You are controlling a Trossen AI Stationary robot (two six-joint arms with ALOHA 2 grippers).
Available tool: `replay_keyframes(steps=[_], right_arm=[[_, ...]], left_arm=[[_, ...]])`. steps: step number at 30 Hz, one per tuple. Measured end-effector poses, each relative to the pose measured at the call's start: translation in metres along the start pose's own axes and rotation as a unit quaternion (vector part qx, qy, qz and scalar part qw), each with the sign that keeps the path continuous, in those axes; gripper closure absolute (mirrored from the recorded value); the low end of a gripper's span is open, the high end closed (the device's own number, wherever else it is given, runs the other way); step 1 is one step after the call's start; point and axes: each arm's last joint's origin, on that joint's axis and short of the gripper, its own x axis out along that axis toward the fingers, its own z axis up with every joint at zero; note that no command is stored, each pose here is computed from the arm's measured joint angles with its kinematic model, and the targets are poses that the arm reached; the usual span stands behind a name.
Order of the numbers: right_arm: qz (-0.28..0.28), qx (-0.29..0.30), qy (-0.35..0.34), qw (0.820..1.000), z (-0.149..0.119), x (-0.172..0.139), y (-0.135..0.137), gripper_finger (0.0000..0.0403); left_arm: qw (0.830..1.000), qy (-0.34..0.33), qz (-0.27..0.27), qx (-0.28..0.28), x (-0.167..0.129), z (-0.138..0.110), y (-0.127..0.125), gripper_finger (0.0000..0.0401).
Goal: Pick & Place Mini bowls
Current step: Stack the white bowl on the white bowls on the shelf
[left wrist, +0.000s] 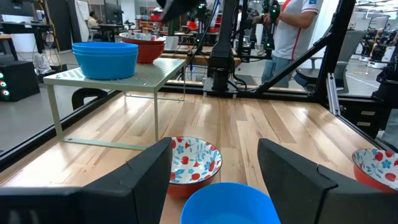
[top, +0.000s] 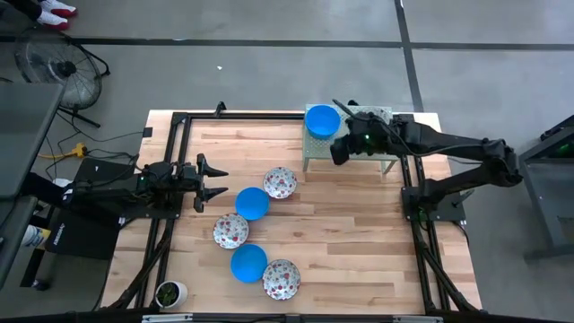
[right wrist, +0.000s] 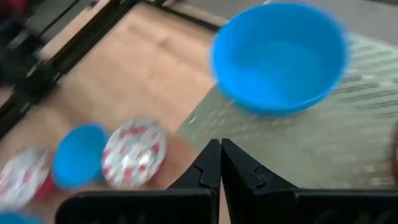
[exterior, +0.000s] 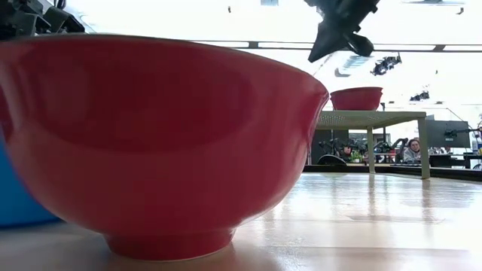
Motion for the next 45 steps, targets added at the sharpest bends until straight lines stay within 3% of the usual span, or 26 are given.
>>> replay_keyframes(steps=[5,12,19,29,31,36,41,45], right_arm=[[0.049,-0.093,0.057,0.993,-0.016,-0.007,0.015,0.0403],[0.097,-0.237,0.146,0.955,-0.048,-0.020,0.029,0.0403],[0.136,-0.359,0.219,0.897,-0.068,-0.018,0.035,0.0403],[0.241,-0.487,0.247,0.802,-0.084,0.029,0.058,0.0403],[0.246,-0.497,0.240,0.797,-0.085,0.039,0.061,0.0403],[0.249,-0.496,0.213,0.804,-0.085,0.068,0.069,0.0403],[0.251,-0.532,0.198,0.784,-0.091,0.099,0.077,0.0402],[0.227,-0.554,0.188,0.779,-0.081,0.118,0.091,0.0400]], left_arm=[[1.000,0.000,0.000,0.000,0.000,0.000,0.000,0.0169],[1.000,0.000,0.000,0.000,0.000,0.000,0.000,0.0169],[1.000,0.000,0.000,0.000,0.000,0.000,0.000,0.0169],[1.000,0.000,0.000,0.000,0.000,0.000,0.000,0.0169],[1.000,0.000,0.000,0.000,0.000,0.000,0.000,0.0169],[1.000,0.000,0.000,0.000,0.000,0.000,0.000,0.0169],[1.000,0.000,0.000,0.000,0.000,0.000,0.000,0.0169],[1.000,0.000,0.000,0.000,0.000,0.000,0.000,0.0169]])
